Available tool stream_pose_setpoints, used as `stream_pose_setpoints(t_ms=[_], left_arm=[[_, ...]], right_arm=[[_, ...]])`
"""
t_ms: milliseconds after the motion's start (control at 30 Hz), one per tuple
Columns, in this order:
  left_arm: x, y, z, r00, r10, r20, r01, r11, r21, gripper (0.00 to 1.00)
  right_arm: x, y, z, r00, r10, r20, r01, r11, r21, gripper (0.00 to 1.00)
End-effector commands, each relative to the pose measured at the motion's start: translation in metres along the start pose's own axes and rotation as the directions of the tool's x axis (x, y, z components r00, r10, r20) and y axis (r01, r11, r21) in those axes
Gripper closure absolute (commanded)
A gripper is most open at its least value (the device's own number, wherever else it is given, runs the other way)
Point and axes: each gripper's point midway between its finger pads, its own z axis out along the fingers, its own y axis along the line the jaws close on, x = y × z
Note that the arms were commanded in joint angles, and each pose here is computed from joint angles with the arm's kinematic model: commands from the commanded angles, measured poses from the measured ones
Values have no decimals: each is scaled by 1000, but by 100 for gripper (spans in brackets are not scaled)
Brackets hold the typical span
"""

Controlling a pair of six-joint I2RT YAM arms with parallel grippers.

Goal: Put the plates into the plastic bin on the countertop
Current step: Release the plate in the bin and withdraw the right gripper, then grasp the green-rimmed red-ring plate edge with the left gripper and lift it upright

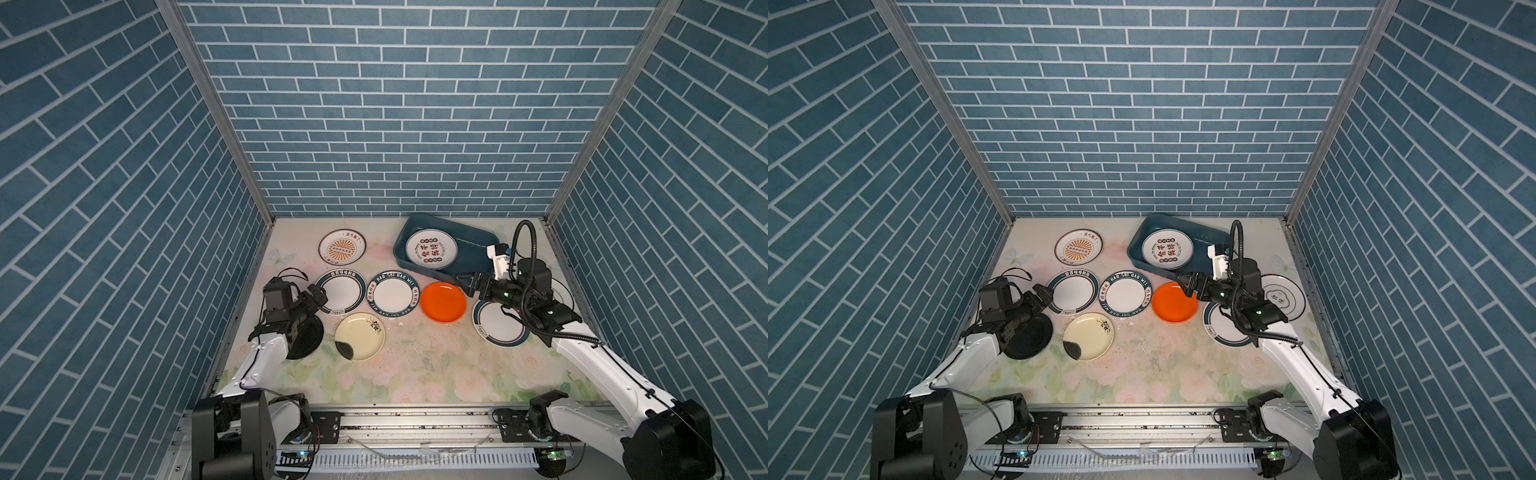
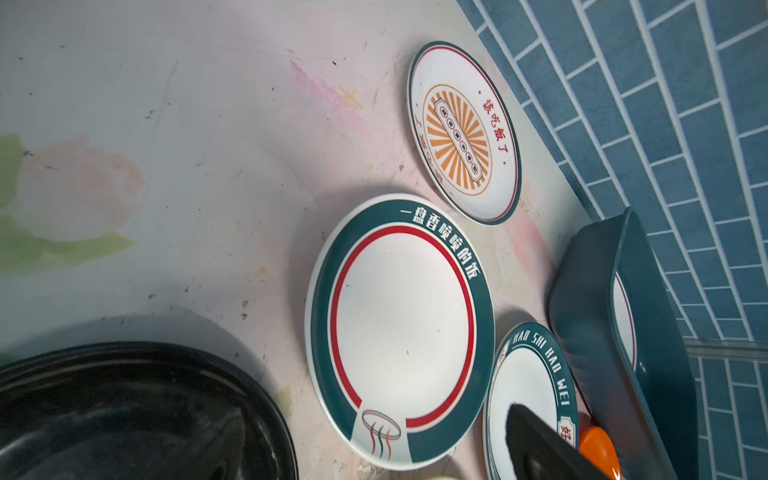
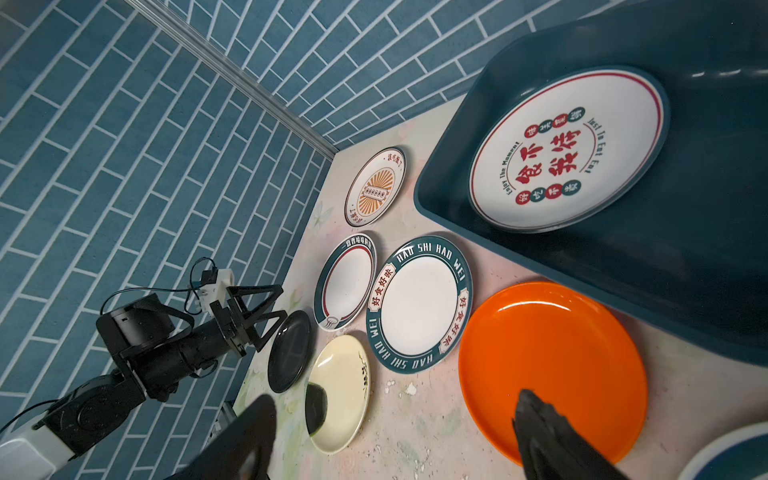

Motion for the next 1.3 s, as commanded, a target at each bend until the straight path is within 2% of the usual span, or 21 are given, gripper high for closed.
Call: stream_pose_setpoints(t_ms=[0,33,333,700,800,867,933,1033,1133,1267], left_arm=[[-14,-16,3,1000,8,25,-9,997,72,2],[-14,-16,5,1000,12,23,-14,997,77,3],[-20,-6,30,1000,10,6,-11,998,70,10],[-13,2,62,996,-11,-89,19,996,88,22],[-10,2,69,993,-21,-112,33,994,108,32],[-7,5,72,992,-29,-124,41,994,102,34],[-6,9,76,990,-36,-135,49,995,90,41],[-2,13,80,987,-41,-155,53,996,78,45],[-1,13,82,986,-38,-161,52,995,82,55],[-2,15,82,987,-31,-157,43,997,72,62]], right_arm=[[8,2,-7,1000,18,15,-18,999,-27,4],[11,0,-9,999,24,23,-23,999,-26,1],[7,-2,-25,987,42,153,-37,999,-40,1],[7,-10,-25,987,49,154,-51,999,6,1],[6,-12,-25,987,51,155,-54,998,16,1],[6,-12,-24,987,52,154,-56,998,18,1],[7,-13,-23,987,54,151,-57,998,20,1],[8,-16,-22,987,56,149,-61,998,27,1],[9,-17,-21,987,59,149,-64,998,30,1],[8,-18,-20,987,60,148,-65,997,31,2]])
